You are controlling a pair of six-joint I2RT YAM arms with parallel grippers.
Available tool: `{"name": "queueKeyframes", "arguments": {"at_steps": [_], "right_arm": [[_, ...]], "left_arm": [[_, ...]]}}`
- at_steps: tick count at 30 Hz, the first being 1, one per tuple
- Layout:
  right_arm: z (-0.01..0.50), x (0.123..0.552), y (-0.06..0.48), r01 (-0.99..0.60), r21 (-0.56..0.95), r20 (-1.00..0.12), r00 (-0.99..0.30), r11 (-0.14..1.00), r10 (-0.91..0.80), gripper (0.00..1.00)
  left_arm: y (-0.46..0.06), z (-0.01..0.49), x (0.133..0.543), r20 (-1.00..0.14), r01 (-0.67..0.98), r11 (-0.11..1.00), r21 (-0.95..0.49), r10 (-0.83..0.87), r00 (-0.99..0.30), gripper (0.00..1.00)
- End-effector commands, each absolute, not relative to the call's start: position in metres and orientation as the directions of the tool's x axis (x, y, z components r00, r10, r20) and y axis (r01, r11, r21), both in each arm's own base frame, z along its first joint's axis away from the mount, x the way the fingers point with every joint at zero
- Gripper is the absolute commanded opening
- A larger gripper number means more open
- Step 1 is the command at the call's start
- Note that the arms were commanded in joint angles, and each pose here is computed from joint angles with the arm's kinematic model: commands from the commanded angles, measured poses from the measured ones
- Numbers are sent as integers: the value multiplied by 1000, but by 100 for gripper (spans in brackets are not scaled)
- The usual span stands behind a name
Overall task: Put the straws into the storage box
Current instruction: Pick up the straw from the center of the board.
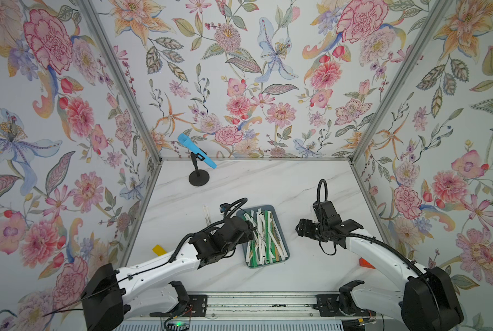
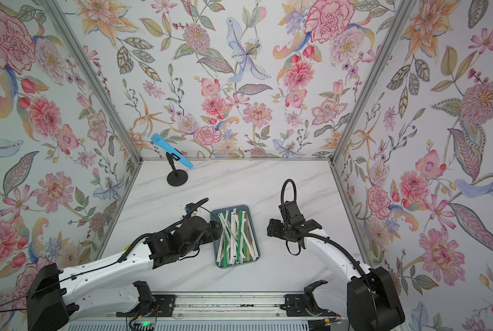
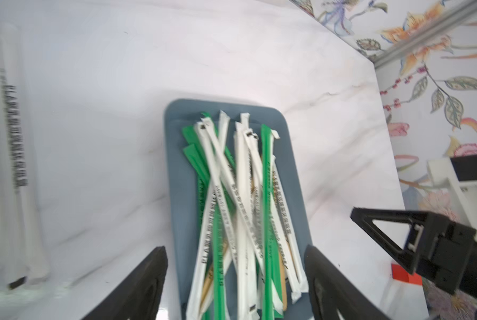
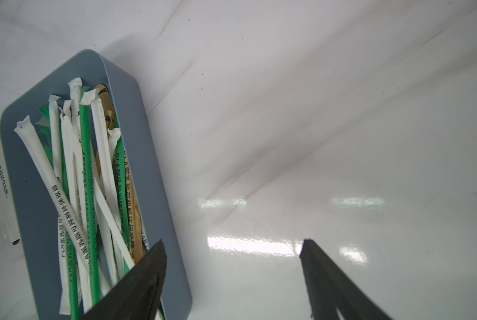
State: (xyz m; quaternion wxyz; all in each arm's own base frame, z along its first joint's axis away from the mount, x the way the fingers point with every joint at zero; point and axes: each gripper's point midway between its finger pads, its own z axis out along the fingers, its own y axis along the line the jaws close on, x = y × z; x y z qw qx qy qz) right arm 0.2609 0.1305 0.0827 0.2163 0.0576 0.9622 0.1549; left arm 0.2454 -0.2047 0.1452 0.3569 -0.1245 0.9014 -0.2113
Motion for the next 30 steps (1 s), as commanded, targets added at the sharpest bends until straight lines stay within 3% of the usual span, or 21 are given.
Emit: {"name": "queueKeyframes", "arguments": {"at_steps": [1,7,14,22,30], "right_arm": [[84,263,135,21,321,-400,-903,947,156,78],[81,265,138,13,317,-392,-909,948,144,78],[79,265,138,14,310,-387,-912,951,140,78],[78,265,136,17,306,-389,-910,952,142,78],[76,266,138,17,305,-379,-915,952,138,78]], "left_arm": [[-134,101,235,-596,-196,941,-276,-327,-733,76],[-100,86,246,-600,-232,935,-268,-351,-719,68],[-102,69,256,-576,-214,946,-243,-319,-753,63],[-75,49,258,-556,-284,936,-207,-351,-753,45],[-76,34,256,-534,-269,940,-210,-341,-774,42]]}}
